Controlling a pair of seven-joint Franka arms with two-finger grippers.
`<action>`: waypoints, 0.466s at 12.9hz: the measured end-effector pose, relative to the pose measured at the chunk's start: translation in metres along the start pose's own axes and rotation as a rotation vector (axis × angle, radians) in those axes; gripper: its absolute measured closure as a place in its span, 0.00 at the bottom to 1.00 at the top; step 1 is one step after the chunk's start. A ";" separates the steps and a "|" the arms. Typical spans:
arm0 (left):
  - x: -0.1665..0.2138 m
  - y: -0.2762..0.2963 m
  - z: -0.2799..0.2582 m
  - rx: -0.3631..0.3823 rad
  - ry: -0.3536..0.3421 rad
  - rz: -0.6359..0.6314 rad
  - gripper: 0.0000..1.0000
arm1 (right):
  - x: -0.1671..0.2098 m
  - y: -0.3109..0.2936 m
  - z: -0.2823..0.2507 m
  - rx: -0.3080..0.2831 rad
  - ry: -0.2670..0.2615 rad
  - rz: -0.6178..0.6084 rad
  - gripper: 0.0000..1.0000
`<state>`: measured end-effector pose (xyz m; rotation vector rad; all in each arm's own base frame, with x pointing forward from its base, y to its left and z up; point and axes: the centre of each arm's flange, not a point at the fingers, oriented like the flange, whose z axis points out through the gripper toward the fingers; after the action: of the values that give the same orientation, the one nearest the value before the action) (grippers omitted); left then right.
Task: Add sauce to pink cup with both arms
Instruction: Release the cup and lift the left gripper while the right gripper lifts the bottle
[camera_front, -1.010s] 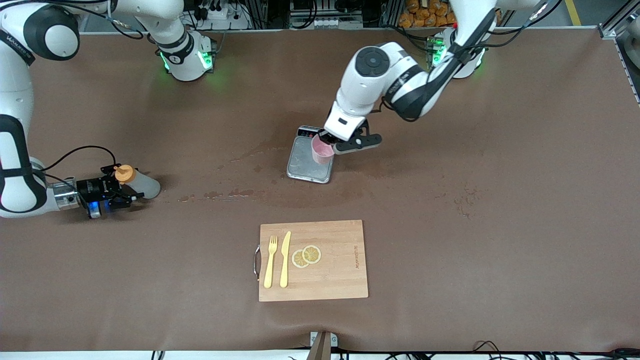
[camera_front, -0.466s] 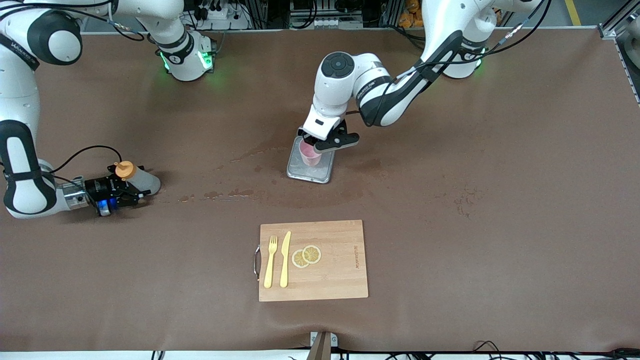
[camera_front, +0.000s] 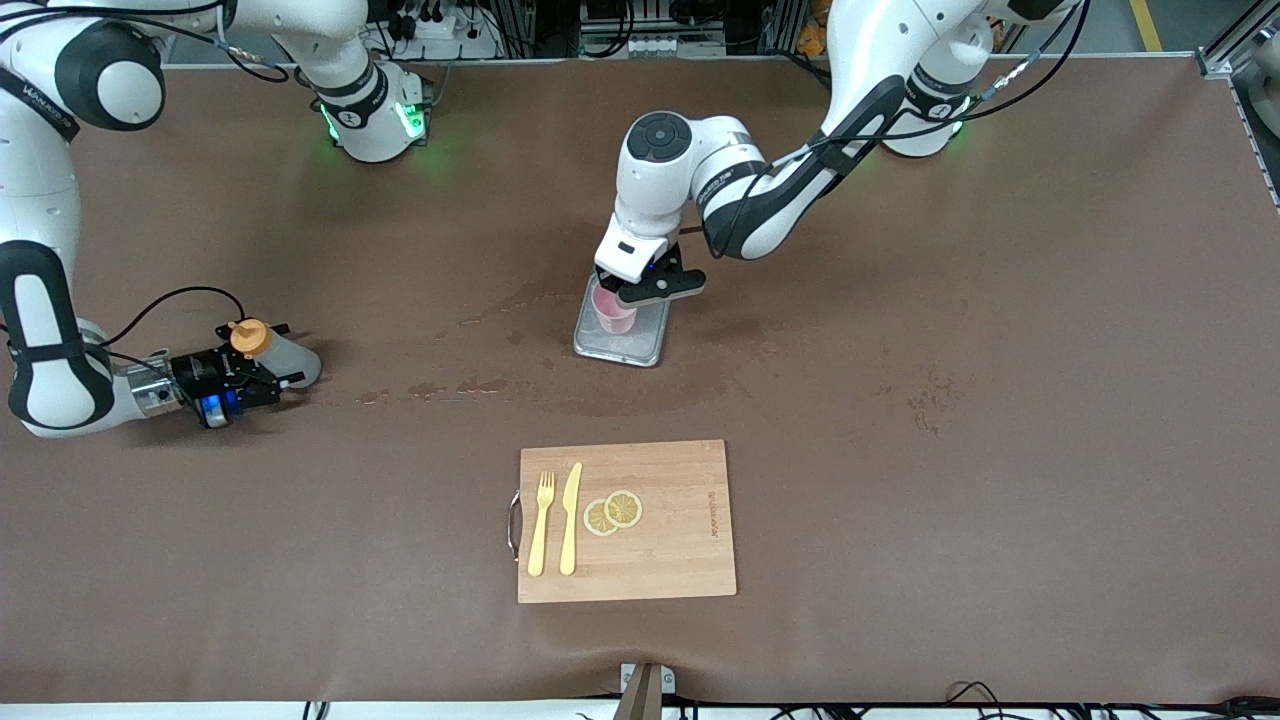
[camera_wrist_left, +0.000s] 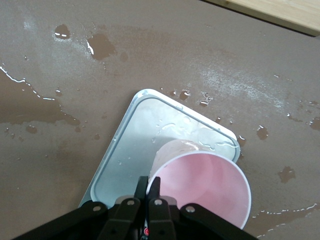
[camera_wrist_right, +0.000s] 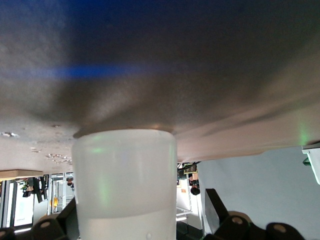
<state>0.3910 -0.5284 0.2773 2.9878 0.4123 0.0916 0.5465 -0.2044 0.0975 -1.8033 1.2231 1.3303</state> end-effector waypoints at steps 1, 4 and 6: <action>0.000 0.000 0.003 0.004 0.005 0.002 0.97 | -0.001 0.000 0.000 -0.002 -0.005 -0.001 0.09; -0.005 0.001 0.010 0.014 0.014 0.019 0.97 | -0.002 0.000 -0.001 -0.003 -0.008 -0.001 0.41; -0.006 0.004 0.011 0.015 0.024 0.015 0.91 | -0.002 0.001 -0.001 -0.002 -0.007 -0.002 0.44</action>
<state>0.3870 -0.5350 0.2672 3.0075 0.3957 0.1271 0.5465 -0.2053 0.0995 -1.7986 1.2169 1.3364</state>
